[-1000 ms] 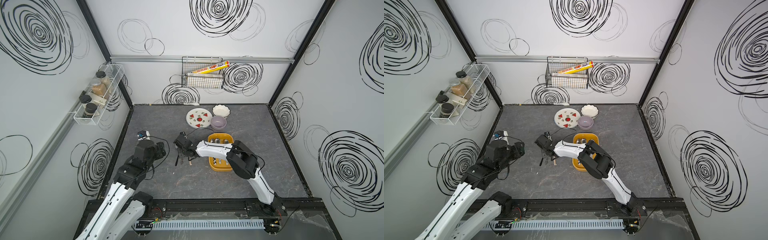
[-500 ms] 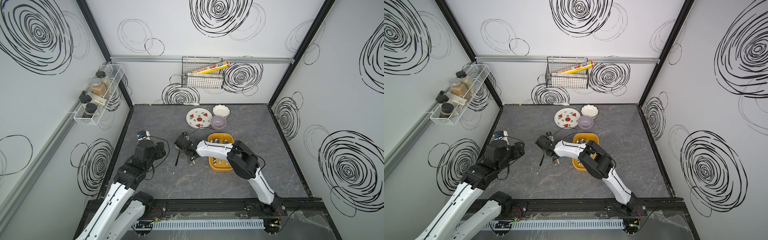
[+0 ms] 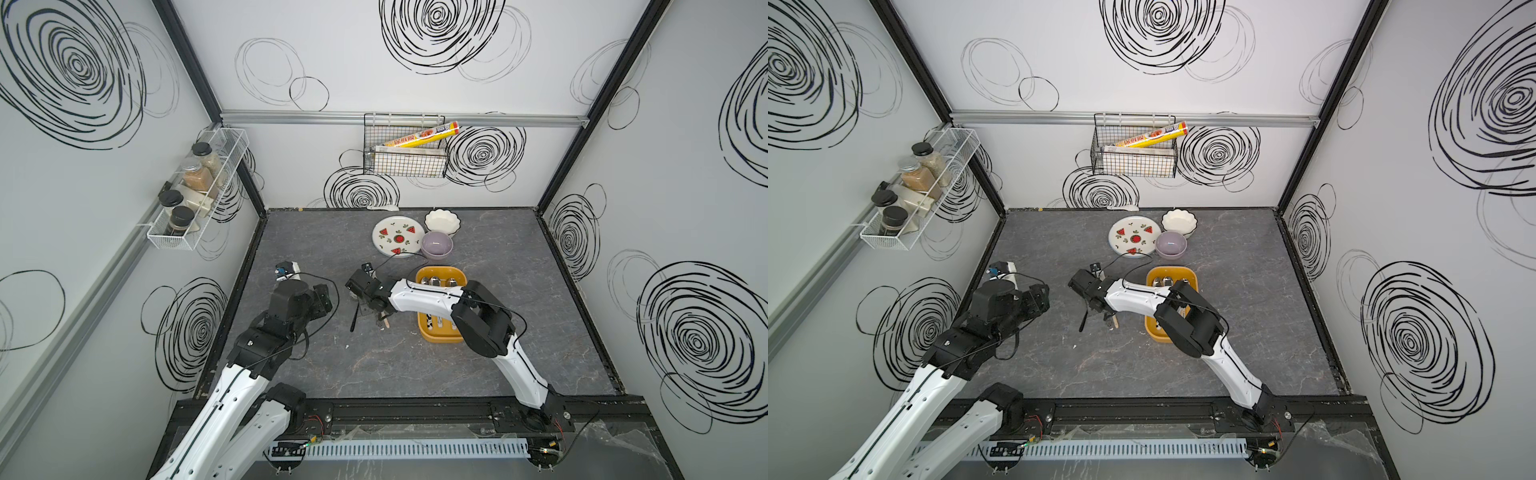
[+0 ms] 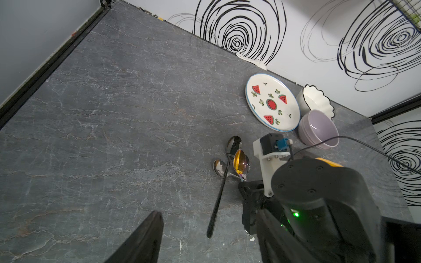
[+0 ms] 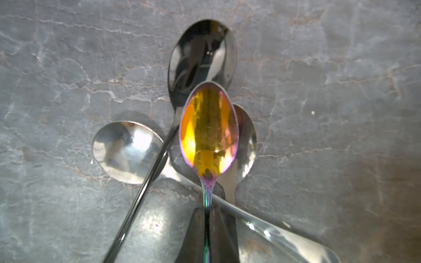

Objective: Put the spoon into the storage box
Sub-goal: Pick up the spoon from the center of the board.

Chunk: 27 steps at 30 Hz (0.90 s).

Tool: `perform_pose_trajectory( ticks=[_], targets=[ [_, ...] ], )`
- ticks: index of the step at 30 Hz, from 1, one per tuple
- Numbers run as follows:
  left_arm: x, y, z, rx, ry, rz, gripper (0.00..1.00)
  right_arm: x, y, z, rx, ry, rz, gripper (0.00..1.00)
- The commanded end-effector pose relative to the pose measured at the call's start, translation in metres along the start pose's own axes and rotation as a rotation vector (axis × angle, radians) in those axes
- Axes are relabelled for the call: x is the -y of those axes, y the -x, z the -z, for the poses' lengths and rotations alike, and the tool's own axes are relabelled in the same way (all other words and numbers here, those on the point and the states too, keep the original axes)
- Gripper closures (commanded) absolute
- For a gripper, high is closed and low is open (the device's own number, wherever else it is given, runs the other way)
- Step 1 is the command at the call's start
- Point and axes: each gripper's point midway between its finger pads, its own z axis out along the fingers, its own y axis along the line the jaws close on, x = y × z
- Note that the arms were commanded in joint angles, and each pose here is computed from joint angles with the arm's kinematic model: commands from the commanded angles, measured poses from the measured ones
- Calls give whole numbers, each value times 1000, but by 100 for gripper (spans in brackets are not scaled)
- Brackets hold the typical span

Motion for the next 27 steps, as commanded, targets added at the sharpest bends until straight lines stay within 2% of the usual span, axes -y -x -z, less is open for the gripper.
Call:
perform_pose_trajectory(
  ticks=[1,12,16,24,27],
  targets=[
    [4,6,1,32,-17,-5,29,13,-34,-15,-117,-42,46,98],
    [5,6,3,41,-19,-3,29,-6,3,37,3,114,17,100],
    [5,6,3,41,-16,-4,29,-10,7,51,12,152,24,100],
    [5,6,4,43,-14,-5,28,-7,19,77,58,178,23,100],
    [6,5,5,44,-18,-7,29,5,26,92,84,144,39,100]
  ],
)
